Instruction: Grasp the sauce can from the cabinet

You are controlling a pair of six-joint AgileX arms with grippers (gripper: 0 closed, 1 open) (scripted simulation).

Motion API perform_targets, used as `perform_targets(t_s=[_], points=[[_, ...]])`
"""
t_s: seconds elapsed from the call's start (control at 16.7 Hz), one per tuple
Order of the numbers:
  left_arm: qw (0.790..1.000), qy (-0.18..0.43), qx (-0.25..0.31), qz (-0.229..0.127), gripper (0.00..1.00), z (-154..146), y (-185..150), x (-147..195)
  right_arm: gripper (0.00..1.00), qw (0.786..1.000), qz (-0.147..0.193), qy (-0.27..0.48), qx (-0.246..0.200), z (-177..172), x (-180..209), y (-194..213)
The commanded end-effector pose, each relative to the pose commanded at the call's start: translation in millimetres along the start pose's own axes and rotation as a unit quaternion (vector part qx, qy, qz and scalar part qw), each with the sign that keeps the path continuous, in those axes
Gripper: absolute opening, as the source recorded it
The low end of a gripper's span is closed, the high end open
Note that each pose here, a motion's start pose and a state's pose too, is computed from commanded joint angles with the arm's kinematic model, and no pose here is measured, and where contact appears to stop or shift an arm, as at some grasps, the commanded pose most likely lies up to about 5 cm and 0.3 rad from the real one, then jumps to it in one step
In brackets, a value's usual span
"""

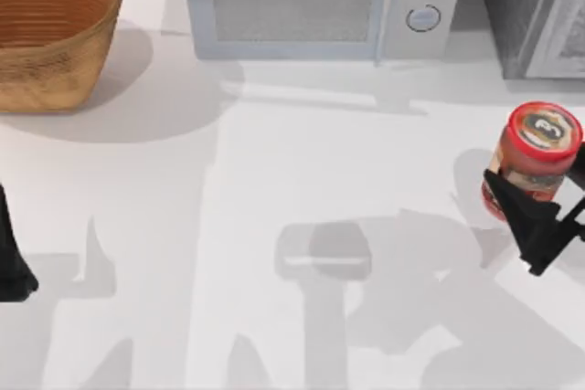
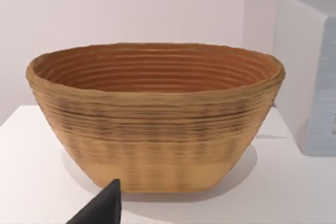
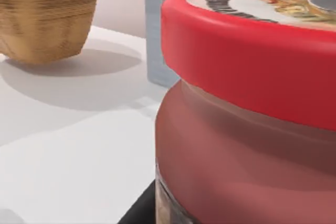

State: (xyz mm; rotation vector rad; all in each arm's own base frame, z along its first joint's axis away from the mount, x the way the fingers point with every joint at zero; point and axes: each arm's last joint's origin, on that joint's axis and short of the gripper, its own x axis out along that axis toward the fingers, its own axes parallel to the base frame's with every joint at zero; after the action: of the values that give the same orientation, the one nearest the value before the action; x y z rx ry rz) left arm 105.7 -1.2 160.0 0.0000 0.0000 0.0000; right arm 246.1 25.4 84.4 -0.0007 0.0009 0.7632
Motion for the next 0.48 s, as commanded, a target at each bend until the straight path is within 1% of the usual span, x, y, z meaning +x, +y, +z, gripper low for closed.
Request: perform_targets(t_s=[0.3, 0.48], points=[[1.0, 0.0, 0.0, 0.0, 1.0, 0, 0, 0, 0.0, 1.0, -0.002, 0.006, 0.006, -3, 0, 0], [1.0, 0.0, 0.0, 0.0, 1.0, 0, 0, 0, 0.0, 1.0, -0.001, 0.001, 0.001, -7, 16, -2]])
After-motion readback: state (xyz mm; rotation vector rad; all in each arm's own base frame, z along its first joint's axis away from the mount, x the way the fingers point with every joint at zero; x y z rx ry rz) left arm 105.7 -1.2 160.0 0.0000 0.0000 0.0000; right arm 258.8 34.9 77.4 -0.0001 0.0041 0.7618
